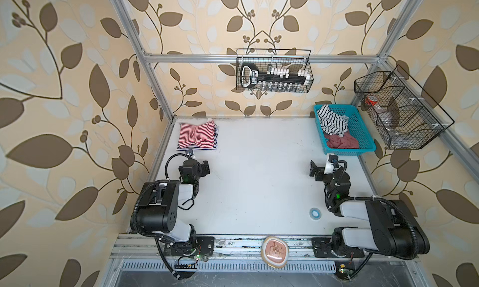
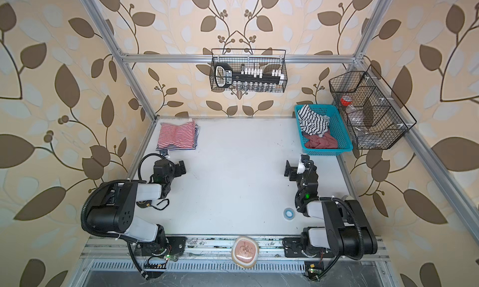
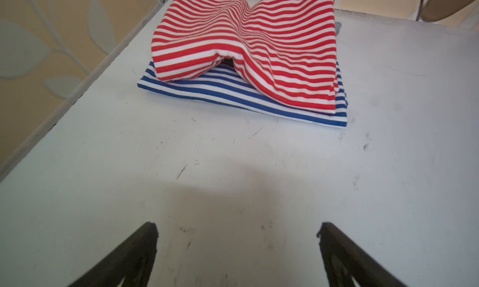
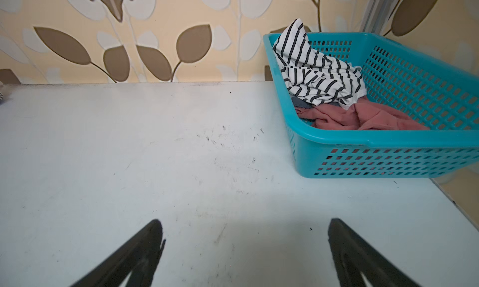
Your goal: Fold and stack the tank tops
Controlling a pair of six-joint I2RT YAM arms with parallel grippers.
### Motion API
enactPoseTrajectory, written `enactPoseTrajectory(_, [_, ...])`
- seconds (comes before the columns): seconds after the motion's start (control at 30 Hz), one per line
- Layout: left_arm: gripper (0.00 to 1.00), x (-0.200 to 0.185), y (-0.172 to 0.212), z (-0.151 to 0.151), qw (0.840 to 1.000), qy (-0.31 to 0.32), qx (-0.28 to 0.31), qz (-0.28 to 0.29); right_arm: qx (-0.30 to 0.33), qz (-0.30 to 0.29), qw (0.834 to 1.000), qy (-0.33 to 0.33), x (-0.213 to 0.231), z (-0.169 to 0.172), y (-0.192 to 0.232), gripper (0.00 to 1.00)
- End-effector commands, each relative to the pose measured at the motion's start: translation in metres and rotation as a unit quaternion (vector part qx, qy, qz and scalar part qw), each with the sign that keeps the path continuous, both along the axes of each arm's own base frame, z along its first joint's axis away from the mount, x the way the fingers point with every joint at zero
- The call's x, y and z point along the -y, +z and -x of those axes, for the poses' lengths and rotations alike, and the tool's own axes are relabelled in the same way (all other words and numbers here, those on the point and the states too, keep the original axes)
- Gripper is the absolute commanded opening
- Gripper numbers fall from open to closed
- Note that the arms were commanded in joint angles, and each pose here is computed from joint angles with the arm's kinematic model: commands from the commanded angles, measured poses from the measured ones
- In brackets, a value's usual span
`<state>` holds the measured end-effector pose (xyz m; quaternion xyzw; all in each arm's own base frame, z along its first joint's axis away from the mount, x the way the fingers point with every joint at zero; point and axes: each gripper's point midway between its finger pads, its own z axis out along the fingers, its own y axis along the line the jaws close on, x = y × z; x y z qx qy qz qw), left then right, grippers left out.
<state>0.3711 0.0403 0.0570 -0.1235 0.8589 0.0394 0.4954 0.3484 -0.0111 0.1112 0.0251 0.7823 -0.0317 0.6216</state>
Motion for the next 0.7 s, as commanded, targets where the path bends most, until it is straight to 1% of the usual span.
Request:
enactPoseTrajectory(0.0, [0.99,-0.0008,0.0186,-0.0100,0.999,-0.004,0.031,-0.008,0.010,0.010,1.000,0.008,-0.0020,-0.0046,0.0074,1.00])
enactPoseTrajectory(0.67, [0.99,-0.0010,0.0179,-0.0101,1.000,-0.004,0.030,-0.008,0.009,0.004,1.000,0.012,-0.0011,-0.0059,0.0070,1.00])
